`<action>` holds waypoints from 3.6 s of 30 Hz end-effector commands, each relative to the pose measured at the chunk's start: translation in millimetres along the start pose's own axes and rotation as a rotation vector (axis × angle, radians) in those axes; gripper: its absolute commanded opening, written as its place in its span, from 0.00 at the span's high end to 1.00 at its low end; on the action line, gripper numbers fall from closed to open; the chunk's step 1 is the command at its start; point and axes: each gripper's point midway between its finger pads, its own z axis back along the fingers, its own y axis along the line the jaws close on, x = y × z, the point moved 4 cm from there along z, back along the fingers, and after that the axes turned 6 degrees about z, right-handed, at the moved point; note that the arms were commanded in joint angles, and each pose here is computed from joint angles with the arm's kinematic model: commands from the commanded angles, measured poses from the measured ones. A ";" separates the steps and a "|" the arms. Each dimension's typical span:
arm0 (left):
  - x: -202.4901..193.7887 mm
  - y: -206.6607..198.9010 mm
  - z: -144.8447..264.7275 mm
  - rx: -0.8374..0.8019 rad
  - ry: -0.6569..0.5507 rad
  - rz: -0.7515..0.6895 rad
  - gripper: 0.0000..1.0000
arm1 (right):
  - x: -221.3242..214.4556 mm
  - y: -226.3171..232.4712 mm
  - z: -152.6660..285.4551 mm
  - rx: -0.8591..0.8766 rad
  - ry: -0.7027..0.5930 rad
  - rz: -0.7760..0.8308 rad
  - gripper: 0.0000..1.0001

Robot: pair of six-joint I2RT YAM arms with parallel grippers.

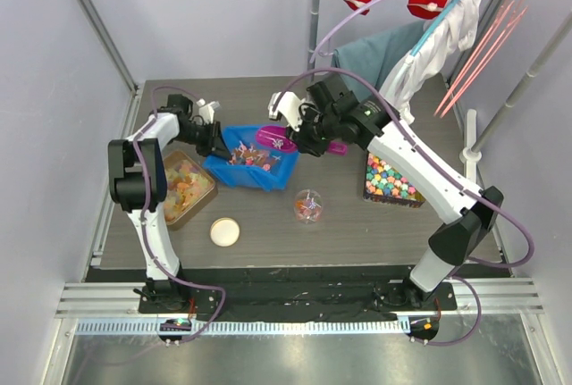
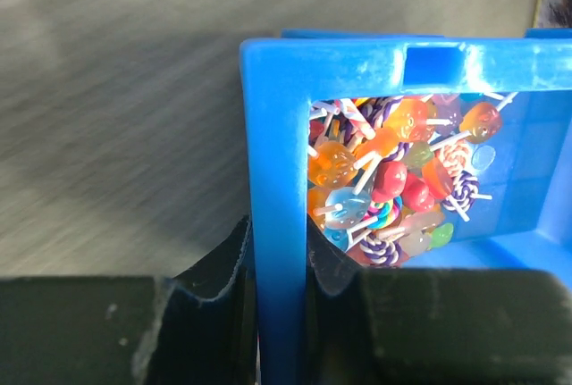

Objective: Pack the candies
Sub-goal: Adjust the storage box at the center of the board, then scoop the fake candies from the storage box.

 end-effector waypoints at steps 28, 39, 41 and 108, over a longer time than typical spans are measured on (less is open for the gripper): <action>45.3 -46.5 28.1 0.325 -0.168 -0.284 1.00 | -45.2 -15.4 -82.6 0.025 0.436 -0.002 0.99; 57.7 -63.8 35.7 0.385 -0.254 -0.254 1.00 | -61.8 4.6 -106.5 0.087 0.538 0.020 0.99; 56.7 -67.6 35.4 0.384 -0.256 -0.259 1.00 | -67.5 7.9 -114.2 0.108 0.560 0.018 0.99; 29.4 -75.1 0.3 0.148 -0.136 -0.202 1.00 | -16.7 14.9 -193.1 0.041 0.000 -0.148 0.99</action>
